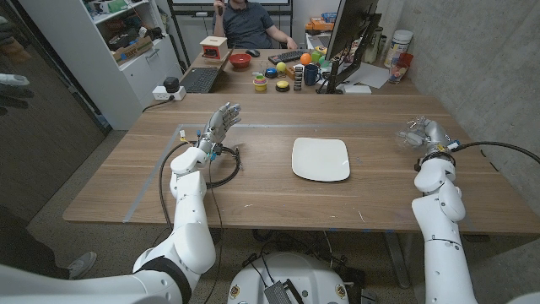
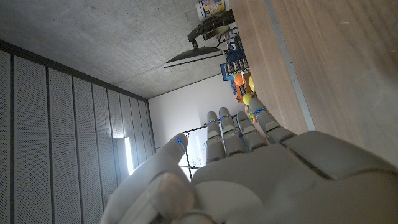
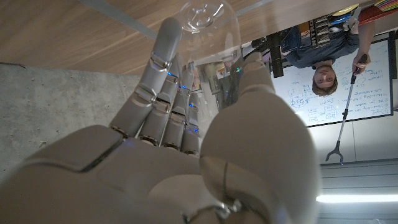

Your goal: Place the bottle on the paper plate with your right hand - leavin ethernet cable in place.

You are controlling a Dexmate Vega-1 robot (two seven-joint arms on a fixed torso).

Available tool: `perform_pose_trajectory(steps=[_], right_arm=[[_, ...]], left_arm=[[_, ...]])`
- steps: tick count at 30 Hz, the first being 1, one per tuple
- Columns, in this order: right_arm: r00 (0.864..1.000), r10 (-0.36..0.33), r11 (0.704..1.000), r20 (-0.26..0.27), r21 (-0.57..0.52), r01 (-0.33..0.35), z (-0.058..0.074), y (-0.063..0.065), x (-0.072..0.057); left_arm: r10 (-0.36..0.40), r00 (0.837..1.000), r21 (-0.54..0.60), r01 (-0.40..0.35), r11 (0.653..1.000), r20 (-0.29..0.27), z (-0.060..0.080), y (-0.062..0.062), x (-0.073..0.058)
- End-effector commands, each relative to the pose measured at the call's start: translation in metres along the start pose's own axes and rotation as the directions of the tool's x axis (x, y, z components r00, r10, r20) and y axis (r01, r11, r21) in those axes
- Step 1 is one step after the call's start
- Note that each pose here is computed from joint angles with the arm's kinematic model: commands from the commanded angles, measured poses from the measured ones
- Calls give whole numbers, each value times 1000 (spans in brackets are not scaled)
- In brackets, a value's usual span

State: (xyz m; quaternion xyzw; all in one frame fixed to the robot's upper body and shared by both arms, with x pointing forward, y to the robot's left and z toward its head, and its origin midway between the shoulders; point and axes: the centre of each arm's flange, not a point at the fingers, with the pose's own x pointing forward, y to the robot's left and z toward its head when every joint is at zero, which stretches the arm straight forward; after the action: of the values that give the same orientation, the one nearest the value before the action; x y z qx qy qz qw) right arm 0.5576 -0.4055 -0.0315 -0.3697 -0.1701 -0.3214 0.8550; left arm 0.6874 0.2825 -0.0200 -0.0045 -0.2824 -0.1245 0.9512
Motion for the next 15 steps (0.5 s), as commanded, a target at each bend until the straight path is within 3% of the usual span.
perform_pose_trajectory(steps=[1, 2, 4, 6, 11, 15], right_arm=[[996, 23, 1000, 85, 0, -23, 17, -3, -14], [995, 34, 998, 93, 47, -39, 16, -3, -15], [995, 22, 1000, 99, 2, -22, 20, -3, -18], [993, 37, 998, 113, 38, -41, 21, -3, -18], [988, 44, 999, 148, -6, -43, 31, -1, -24], [978, 70, 997, 198, 26, -77, 40, 1, -29]], left_arm=[[-10, 1000, 4, 10, 1000, 1, 0, 0, -2], [-10, 1000, 2, 10, 1000, 0, 0, 0, -2], [-8, 1000, 0, 8, 1000, 1, 0, 0, -3], [-10, 1000, 1, 10, 1000, 0, 0, 0, -3], [-10, 1000, 2, 10, 1000, 3, 1, 0, -5], [-8, 1000, 2, 8, 1000, 4, 1, 1, -8]])
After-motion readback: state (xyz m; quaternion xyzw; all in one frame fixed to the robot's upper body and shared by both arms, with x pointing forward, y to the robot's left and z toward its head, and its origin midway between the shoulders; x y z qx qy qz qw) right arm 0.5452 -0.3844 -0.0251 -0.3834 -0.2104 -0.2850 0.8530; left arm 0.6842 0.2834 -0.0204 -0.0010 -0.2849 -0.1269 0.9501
